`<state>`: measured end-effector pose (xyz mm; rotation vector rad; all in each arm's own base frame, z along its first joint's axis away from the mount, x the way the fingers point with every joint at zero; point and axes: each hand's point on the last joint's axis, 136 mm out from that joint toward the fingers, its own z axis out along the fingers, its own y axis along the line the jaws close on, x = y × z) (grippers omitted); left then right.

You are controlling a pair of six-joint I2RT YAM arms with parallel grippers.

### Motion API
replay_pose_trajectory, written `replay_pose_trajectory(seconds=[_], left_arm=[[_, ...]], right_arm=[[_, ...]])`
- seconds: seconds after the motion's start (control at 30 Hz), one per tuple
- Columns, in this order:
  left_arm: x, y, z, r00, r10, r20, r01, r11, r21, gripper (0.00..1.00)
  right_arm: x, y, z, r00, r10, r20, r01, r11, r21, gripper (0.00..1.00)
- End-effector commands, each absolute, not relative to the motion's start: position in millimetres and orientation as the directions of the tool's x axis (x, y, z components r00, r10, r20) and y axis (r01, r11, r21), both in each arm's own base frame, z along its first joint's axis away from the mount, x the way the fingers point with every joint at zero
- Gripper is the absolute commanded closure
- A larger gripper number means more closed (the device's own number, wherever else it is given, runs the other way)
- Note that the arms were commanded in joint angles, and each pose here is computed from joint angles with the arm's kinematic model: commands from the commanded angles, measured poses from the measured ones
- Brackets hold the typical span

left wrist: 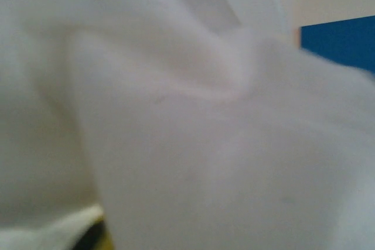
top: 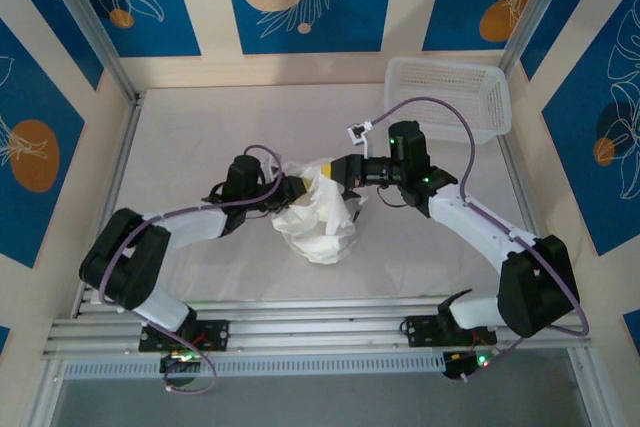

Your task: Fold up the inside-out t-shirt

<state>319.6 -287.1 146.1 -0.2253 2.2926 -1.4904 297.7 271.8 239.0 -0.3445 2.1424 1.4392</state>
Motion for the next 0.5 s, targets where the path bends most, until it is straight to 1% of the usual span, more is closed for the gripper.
replay_pose_trajectory(seconds=[0.0,0.03,0.1,0.17,0.2,0.23,0.3,0.37,0.43,0.47], left_arm=[[316,-295,246,-0.847,-0.334,-0.414,0.329,0.283,-0.901,1.0],[311,-294,257,-0.839,-0.316,-0.442,0.353,0.301,-0.886,1.0],[304,-289,273,-0.82,-0.307,-0.482,0.392,0.312,-0.866,1.0],[298,-285,280,-0.806,-0.311,-0.503,0.411,0.317,-0.855,1.0],[296,-283,280,-0.804,-0.306,-0.509,0.416,0.323,-0.85,1.0],[295,-282,279,-0.803,-0.301,-0.514,0.418,0.329,-0.847,1.0],[292,-282,271,-0.804,-0.282,-0.523,0.426,0.34,-0.839,1.0],[289,-284,264,-0.807,-0.256,-0.532,0.436,0.349,-0.83,1.0],[286,-285,261,-0.807,-0.232,-0.543,0.451,0.353,-0.82,1.0],[284,-286,262,-0.802,-0.224,-0.553,0.463,0.352,-0.814,1.0]], right_arm=[[314,231,147,-0.903,0.206,-0.377,-0.201,0.573,0.795,1.0],[313,221,123,-0.916,0.224,-0.334,-0.145,0.591,0.794,1.0],[307,215,100,-0.939,0.218,-0.265,-0.092,0.584,0.806,0.98],[300,222,103,-0.958,0.18,-0.225,-0.094,0.541,0.836,0.85],[298,226,111,-0.959,0.163,-0.233,-0.118,0.519,0.847,0.75],[296,227,120,-0.954,0.157,-0.254,-0.142,0.51,0.849,0.69],[299,222,143,-0.921,0.171,-0.35,-0.212,0.534,0.819,0.59],[302,212,169,-0.85,0.187,-0.493,-0.308,0.582,0.752,0.52],[301,210,195,-0.733,0.159,-0.662,-0.444,0.625,0.642,0.46],[298,213,208,-0.663,0.121,-0.739,-0.518,0.639,0.569,0.41]])
